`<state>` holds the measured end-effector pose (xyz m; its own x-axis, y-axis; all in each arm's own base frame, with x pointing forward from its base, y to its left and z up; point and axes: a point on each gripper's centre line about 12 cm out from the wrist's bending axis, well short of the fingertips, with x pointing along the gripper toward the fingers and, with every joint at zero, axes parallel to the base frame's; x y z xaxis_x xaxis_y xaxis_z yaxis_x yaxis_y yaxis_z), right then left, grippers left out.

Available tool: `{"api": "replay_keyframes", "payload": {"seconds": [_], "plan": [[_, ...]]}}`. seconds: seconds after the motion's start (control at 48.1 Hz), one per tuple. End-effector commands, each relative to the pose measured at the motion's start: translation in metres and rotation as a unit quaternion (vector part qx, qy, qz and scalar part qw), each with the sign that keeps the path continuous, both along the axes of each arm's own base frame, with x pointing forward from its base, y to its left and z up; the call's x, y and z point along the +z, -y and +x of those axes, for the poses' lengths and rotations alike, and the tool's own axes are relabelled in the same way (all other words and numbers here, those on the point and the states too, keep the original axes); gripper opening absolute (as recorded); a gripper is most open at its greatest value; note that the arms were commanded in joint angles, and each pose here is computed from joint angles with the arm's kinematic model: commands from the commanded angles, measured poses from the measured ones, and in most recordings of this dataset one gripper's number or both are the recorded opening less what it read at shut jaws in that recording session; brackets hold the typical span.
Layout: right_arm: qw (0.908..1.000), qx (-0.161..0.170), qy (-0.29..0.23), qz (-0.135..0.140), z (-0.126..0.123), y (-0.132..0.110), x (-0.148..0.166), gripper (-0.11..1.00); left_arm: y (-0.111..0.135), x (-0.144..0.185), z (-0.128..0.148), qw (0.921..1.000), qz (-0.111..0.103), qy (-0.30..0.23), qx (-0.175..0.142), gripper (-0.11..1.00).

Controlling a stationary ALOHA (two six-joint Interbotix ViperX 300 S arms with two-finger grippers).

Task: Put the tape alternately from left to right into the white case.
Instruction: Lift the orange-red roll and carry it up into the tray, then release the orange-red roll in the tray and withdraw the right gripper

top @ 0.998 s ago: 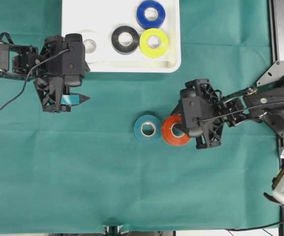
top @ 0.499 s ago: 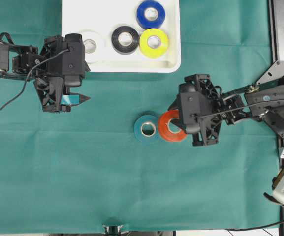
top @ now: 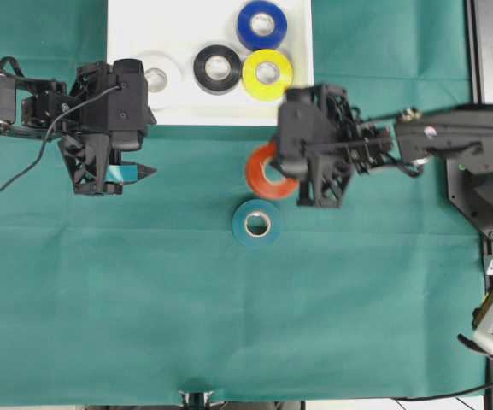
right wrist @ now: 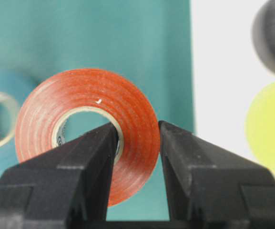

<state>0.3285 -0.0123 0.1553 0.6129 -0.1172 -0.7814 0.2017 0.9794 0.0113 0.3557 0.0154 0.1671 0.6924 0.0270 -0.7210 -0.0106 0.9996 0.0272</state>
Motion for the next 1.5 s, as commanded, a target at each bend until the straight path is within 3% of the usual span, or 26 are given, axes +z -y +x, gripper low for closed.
{"api": "replay_keyframes", "payload": {"seconds": [0.0, 0.727, 1.206, 1.476], "plan": [[0.9997, -0.007, 0.019, -0.014, 0.011, 0.013, 0.012, 0.01, 0.002, 0.008, 0.002, 0.9999, 0.001, 0.014, -0.003, 0.99], [0.9916, -0.090, 0.039, -0.084, 0.056, 0.129, 0.020, 0.01, 0.002, 0.007, 0.002, 0.9999, 0.001, 0.012, -0.004, 0.99], [0.9857, -0.126, 0.069, -0.088, 0.069, 0.185, 0.015, 0.01, 0.004, 0.006, 0.002, 0.9999, 0.001, 0.011, -0.006, 0.99], [0.9842, -0.139, 0.066, -0.088, 0.067, 0.199, 0.010, 0.01, 0.004, 0.006, 0.002, 0.9999, 0.001, 0.011, -0.006, 0.99]]}}
